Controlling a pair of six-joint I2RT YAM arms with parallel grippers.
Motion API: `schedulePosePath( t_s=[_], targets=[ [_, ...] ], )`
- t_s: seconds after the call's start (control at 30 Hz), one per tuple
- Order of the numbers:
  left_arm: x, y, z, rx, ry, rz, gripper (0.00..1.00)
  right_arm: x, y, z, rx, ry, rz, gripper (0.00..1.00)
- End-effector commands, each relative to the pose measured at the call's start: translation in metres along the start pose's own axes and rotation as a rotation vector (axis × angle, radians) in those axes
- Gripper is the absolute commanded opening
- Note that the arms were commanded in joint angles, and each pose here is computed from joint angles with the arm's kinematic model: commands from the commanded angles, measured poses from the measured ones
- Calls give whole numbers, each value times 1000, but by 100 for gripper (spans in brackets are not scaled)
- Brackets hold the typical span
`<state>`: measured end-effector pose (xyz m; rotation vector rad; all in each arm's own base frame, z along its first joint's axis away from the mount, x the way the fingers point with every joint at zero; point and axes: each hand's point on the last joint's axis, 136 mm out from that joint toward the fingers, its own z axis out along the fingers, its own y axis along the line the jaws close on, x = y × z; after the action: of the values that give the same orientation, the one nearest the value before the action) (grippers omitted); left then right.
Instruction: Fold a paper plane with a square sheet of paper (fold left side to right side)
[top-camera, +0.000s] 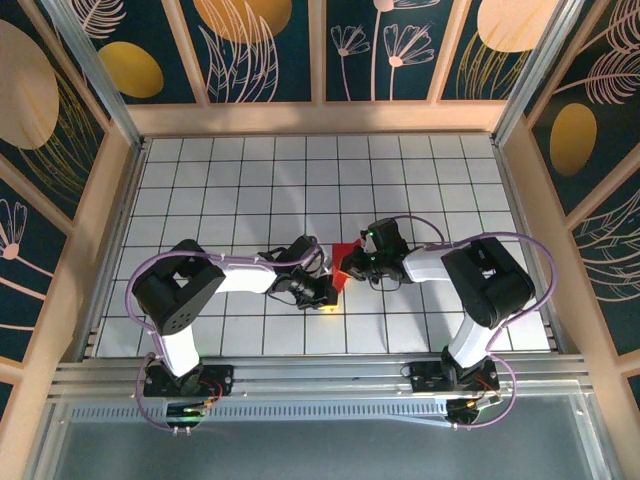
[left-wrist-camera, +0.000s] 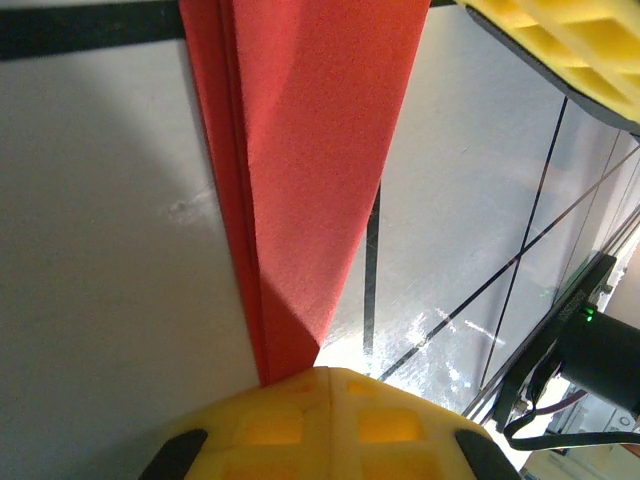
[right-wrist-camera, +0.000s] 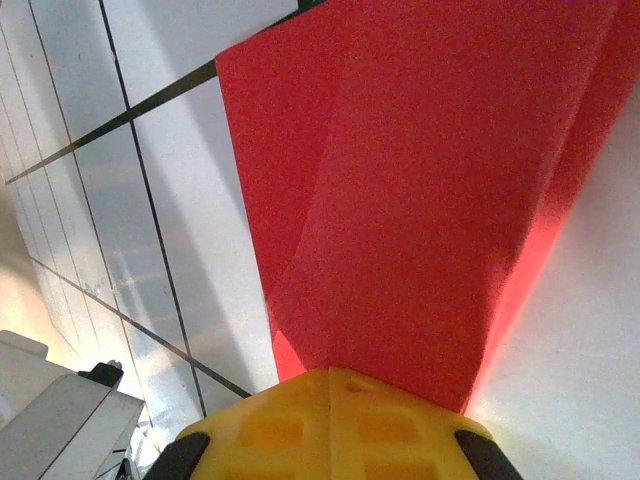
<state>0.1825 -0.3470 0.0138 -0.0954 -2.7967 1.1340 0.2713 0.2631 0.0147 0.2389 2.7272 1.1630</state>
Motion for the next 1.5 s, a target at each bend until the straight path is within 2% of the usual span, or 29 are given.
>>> schedulePosePath(
  t_s=[0.0, 0.7, 1.07, 1.17, 1.47],
  targets=[
    [10, 16, 8, -30, 37, -44, 0, 34, -55, 9, 198, 94, 58, 0],
    [46, 38, 11, -86, 108, -43, 0, 34, -56, 10, 205, 97, 60, 0],
    [62, 44, 2, -98, 108, -50, 0, 33, -55, 10, 206, 101, 60, 0],
    [57, 32, -5, -67, 80, -25, 0, 33, -54, 10, 202, 101, 54, 0],
    [9, -23, -40, 89, -54, 20, 0, 35, -55, 9, 204, 103, 53, 0]
  ],
)
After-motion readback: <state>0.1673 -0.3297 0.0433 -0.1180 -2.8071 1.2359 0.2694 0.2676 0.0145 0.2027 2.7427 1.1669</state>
